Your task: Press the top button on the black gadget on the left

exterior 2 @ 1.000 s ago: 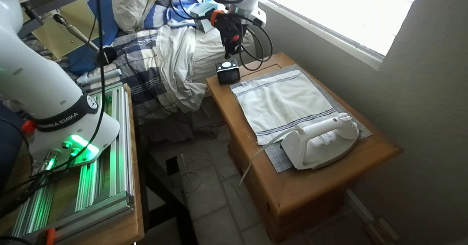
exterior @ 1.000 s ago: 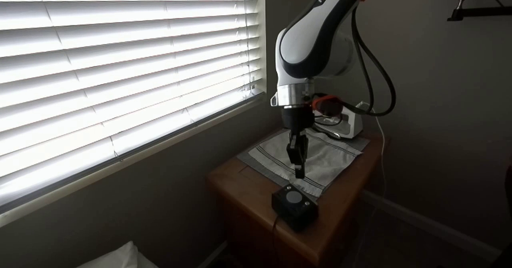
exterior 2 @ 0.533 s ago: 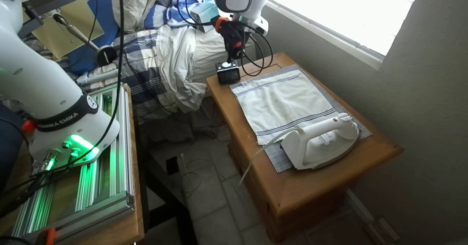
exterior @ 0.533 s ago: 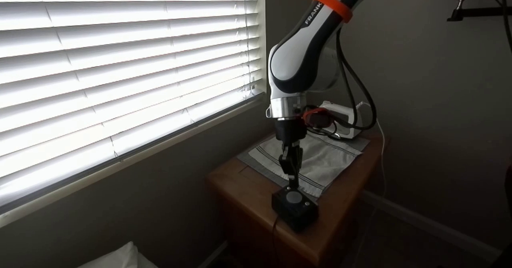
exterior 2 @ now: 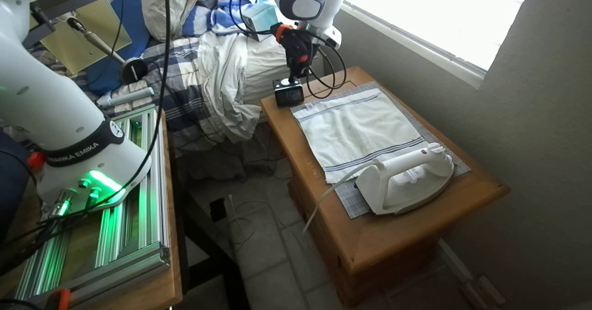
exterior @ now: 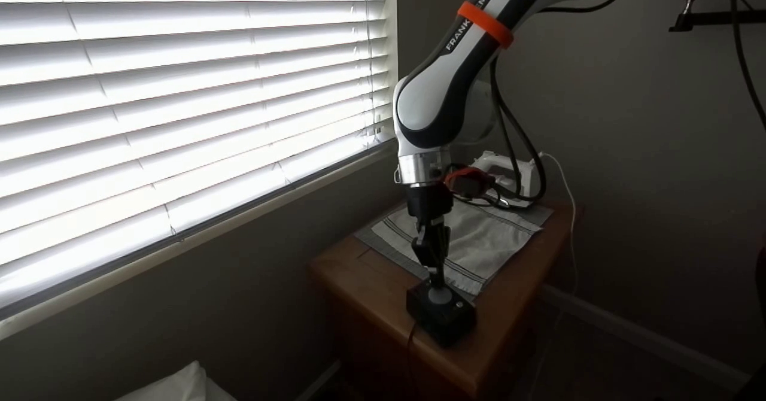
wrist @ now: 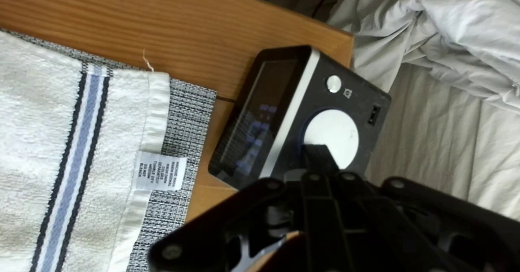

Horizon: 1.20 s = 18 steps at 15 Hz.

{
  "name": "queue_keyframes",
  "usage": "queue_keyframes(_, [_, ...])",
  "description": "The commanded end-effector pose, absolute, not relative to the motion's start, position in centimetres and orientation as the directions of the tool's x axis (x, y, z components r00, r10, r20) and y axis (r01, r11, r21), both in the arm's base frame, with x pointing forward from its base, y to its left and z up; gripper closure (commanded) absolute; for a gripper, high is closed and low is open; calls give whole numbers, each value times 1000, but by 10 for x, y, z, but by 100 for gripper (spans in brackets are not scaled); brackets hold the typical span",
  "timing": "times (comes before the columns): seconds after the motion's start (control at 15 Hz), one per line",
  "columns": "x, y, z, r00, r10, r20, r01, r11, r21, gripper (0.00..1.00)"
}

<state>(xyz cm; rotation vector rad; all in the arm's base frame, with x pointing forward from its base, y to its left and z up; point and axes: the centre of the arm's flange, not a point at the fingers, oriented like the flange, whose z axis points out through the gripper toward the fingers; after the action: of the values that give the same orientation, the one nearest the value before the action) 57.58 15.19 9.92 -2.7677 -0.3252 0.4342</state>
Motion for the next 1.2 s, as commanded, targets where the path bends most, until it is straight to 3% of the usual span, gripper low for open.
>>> queue_keyframes(0.0, [588,153,96,921,264,-285,162,-928,-336,100])
queue_keyframes(1.13, [595,149,92,912,253,-322,142,-933,-331,100])
